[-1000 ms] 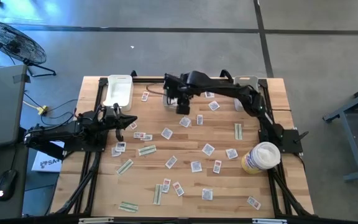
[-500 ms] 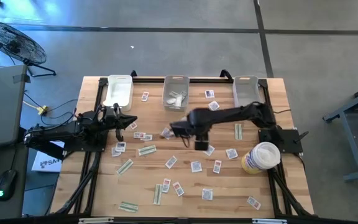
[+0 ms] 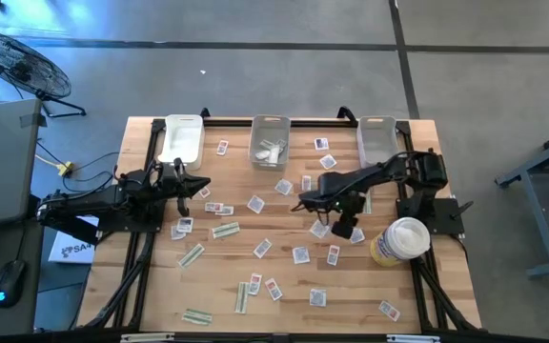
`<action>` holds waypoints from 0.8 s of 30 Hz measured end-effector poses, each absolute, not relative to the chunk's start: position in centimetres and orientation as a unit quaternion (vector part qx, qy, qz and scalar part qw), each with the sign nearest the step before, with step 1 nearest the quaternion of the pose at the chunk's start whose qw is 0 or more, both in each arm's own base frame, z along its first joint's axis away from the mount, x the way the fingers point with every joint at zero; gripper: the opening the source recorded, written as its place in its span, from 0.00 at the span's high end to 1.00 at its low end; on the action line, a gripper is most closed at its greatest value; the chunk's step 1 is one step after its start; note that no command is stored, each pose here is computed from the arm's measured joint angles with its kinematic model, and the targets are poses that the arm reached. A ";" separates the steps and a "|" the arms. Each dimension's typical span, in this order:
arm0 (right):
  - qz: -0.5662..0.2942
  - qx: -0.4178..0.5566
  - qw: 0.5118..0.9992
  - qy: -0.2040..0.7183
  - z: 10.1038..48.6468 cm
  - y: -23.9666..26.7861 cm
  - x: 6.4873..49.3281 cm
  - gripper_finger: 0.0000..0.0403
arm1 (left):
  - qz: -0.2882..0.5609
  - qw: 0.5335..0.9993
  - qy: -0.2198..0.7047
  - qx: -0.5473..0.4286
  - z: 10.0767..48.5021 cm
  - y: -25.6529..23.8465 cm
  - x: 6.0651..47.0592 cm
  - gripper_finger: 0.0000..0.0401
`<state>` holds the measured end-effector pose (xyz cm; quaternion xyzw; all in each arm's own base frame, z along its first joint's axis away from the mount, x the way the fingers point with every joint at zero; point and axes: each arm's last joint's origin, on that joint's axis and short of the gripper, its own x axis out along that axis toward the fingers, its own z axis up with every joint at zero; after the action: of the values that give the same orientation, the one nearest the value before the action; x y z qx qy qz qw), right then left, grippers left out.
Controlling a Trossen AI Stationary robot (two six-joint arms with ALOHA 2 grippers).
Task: Pick & Place First Aid Supplies
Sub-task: Put the green pad into the left gray bin
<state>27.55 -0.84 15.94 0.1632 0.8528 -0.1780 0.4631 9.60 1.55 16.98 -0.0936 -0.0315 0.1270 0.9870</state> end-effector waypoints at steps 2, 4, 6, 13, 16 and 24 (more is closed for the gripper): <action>-0.185 0.187 0.445 0.856 15.1 -1.7 26.7 0.68 | 0.127 0.987 -0.031 -0.094 17.0 1.5 9.6 1.00; -0.194 0.203 0.429 0.859 14.6 -2.7 26.1 0.71 | 0.127 0.987 -0.031 -0.094 17.0 1.5 9.6 1.00; -0.198 0.218 0.419 0.859 14.3 -3.5 25.6 0.73 | 0.127 0.987 -0.031 -0.094 17.0 1.6 9.6 1.00; -0.197 0.220 0.437 0.849 14.4 -5.5 24.0 0.76 | 0.127 0.987 -0.031 -0.094 17.0 1.5 9.6 1.00; -0.213 0.248 0.482 0.813 15.4 -6.0 22.9 0.76 | 0.127 0.987 -0.031 -0.094 17.0 1.5 9.6 1.00; -0.251 0.287 0.577 0.722 16.7 -5.5 20.5 0.76 | 0.127 0.987 -0.031 -0.094 17.0 1.5 9.6 1.00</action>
<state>20.48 -5.55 16.68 0.2867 0.7223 -0.2514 0.5769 9.60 1.55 16.98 -0.0936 -0.0315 0.1271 0.9870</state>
